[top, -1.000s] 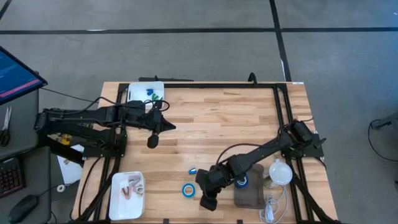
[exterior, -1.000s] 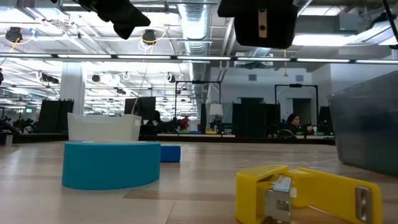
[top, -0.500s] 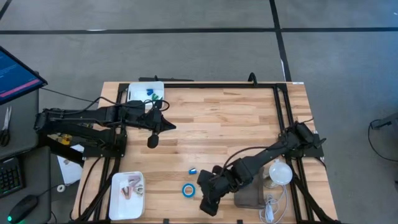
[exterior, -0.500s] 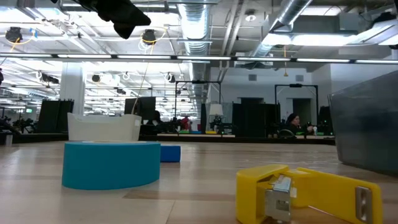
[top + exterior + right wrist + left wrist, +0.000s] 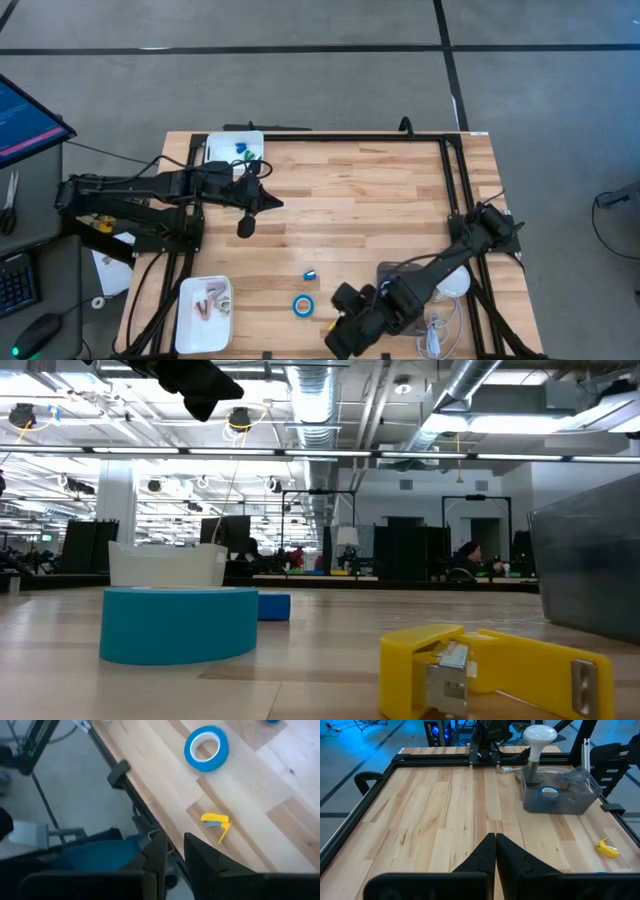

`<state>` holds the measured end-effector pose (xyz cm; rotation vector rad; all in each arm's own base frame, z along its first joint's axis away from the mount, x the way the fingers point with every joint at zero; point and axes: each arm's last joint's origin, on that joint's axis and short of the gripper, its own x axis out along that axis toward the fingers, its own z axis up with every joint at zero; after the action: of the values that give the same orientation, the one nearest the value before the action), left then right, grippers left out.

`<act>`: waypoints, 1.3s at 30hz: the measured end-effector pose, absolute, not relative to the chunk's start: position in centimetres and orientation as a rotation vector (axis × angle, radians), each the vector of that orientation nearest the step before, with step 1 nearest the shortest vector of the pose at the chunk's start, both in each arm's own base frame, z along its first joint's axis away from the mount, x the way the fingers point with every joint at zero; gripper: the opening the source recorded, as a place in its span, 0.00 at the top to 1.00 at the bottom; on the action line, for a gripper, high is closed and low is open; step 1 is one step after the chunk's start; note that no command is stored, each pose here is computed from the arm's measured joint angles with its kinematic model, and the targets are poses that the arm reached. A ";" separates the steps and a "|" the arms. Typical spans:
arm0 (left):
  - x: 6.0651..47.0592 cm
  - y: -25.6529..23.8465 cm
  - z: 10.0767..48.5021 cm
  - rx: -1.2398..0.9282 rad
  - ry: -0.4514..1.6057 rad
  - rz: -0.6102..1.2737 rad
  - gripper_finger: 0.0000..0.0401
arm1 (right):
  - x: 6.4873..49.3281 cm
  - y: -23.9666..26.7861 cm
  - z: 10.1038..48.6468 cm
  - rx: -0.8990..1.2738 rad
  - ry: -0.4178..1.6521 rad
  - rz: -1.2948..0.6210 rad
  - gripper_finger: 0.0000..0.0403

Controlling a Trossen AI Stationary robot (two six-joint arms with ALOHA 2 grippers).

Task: Pick and place Stapler, Stapler remover, tape
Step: Put the yellow stapler into the top white bin

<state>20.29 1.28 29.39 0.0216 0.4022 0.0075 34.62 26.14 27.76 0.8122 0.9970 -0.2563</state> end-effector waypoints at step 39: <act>20.3 1.3 29.5 0.067 0.391 0.000 0.99 | 36.2 27.0 19.9 0.877 1.143 -0.549 0.85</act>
<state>20.34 1.29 29.48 0.0669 0.3911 -0.0003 36.21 27.00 19.87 0.8769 1.1435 -0.5492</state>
